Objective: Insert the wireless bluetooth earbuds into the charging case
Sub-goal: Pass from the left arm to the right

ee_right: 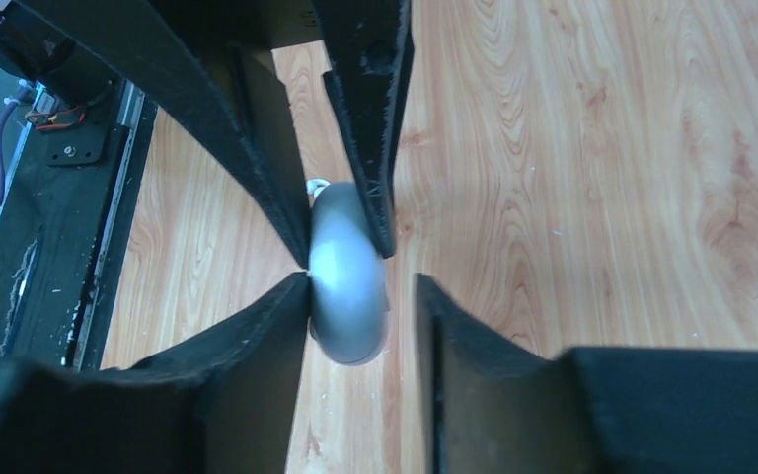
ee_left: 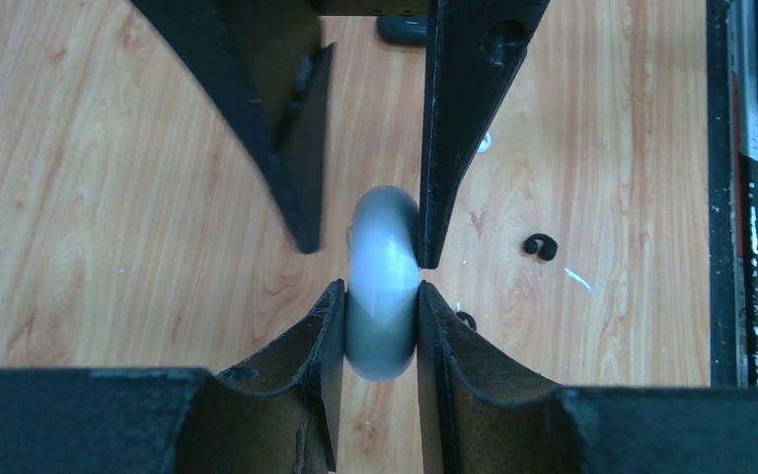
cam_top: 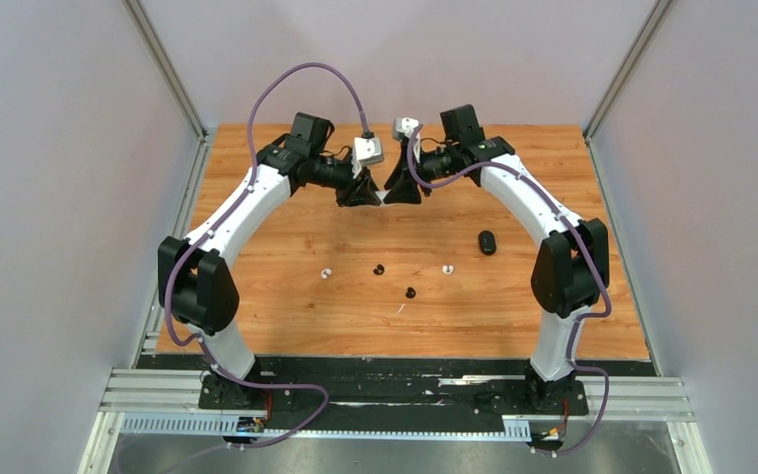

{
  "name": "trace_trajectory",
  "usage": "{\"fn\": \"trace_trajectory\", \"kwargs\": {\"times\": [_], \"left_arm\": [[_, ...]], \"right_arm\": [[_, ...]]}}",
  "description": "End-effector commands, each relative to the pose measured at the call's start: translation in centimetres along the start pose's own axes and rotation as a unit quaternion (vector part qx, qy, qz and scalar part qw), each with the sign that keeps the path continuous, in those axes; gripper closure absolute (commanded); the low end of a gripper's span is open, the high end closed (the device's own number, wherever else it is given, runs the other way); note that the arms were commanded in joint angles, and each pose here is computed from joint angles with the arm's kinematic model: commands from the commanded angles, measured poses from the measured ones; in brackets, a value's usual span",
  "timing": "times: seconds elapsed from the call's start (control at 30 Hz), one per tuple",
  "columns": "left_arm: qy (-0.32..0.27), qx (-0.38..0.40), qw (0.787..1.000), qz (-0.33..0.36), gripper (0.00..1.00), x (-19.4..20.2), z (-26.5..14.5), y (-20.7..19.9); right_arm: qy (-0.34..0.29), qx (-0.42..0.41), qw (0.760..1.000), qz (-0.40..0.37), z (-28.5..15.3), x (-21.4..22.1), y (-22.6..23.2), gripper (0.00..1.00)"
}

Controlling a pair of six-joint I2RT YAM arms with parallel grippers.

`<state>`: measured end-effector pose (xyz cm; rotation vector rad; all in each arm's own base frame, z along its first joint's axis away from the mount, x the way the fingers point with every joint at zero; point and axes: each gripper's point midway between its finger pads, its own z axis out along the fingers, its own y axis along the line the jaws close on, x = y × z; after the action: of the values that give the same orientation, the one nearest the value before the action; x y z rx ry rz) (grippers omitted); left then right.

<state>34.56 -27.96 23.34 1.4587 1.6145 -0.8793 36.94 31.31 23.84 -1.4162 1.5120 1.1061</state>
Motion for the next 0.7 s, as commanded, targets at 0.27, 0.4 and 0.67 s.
{"fn": "trace_trajectory", "kwargs": {"times": [0.27, 0.4, 0.67], "left_arm": [[-0.022, -0.031, 0.999, 0.019, 0.97, -2.0, -1.4, 0.3], [-0.023, -0.030, 0.999, 0.019, 0.98, -2.0, -1.6, 0.2], [-0.029, -0.034, 0.999, 0.004, 0.75, -2.2, -1.7, 0.3]], "right_arm": [[0.000, 0.011, 1.000, -0.023, -0.3, -0.8, 0.6, 0.56], [0.007, 0.012, 1.000, -0.027, -0.1, -0.4, 0.7, 0.58], [0.002, 0.009, 0.999, -0.031, 0.0, -0.8, 0.5, 1.00]]}}
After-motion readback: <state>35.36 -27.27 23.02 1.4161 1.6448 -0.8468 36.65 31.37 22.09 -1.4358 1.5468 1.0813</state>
